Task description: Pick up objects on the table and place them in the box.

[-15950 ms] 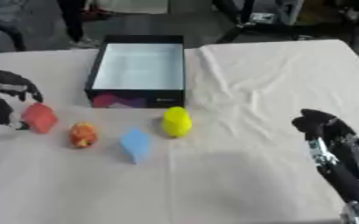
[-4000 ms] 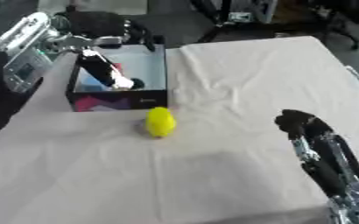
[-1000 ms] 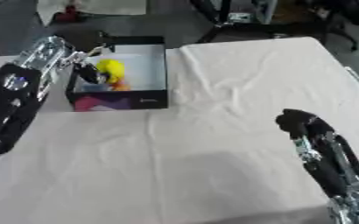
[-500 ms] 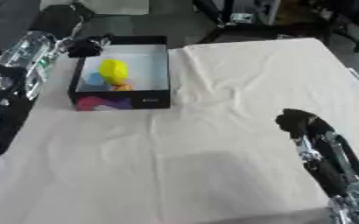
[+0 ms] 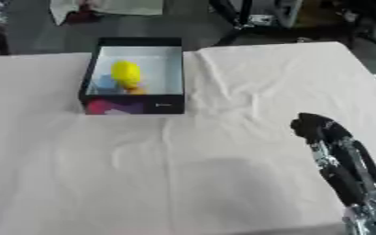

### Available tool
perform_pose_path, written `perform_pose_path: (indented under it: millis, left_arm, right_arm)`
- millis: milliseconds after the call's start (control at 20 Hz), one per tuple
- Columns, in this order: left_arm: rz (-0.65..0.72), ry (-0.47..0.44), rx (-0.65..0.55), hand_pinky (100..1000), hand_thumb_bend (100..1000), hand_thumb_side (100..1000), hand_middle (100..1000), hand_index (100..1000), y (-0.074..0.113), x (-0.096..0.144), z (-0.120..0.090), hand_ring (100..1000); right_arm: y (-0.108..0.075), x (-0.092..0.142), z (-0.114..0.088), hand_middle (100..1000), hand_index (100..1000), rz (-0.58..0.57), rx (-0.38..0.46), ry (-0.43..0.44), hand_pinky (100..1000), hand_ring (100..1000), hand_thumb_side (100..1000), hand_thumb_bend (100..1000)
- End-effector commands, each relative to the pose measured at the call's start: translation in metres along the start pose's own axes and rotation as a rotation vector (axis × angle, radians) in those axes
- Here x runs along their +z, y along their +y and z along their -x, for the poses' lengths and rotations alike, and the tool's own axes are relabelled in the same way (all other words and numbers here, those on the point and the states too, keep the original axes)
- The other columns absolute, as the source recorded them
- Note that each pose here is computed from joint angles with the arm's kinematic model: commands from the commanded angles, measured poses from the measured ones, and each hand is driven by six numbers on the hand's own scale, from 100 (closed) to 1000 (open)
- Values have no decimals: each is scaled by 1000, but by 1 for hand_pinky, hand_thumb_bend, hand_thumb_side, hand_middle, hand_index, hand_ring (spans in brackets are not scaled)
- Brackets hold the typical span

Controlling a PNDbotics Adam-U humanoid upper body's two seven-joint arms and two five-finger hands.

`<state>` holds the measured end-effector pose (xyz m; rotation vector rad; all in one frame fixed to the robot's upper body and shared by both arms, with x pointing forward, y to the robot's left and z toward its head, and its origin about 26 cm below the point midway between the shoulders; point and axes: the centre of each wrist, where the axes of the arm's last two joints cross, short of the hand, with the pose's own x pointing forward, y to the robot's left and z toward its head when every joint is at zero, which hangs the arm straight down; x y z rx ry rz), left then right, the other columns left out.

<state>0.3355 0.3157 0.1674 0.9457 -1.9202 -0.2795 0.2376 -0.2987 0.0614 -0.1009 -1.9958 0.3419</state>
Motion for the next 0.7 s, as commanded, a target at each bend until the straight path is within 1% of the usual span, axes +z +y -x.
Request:
perform_pose_path:
  millis: [50, 300, 400, 550, 700]
  left_arm:
    - [-121, 26, 161, 675, 100, 943, 652, 837, 5, 18, -1, 599]
    - [-149, 63, 254, 668, 100, 949, 640, 833, -21, 34, -6, 589]
    - [-152, 83, 267, 667, 100, 952, 636, 832, -28, 38, -5, 586]
    - [-153, 96, 281, 662, 100, 960, 623, 824, -32, 39, -5, 575]
    - [-141, 101, 293, 663, 100, 963, 622, 825, -35, 41, -4, 574]
  right_arm:
    - [-2, -1, -3, 690, 793, 5, 14, -12, 809, 777, 661, 100]
    - [0, 0, -2, 690, 793, 2, 5, -7, 808, 777, 670, 100]
    - [0, 0, -1, 690, 793, 1, 2, -7, 808, 777, 666, 100]
    - [1, 0, -1, 690, 793, 1, -1, -5, 808, 777, 675, 100]
    - [0, -1, -1, 690, 793, -3, 0, -9, 808, 777, 664, 100]
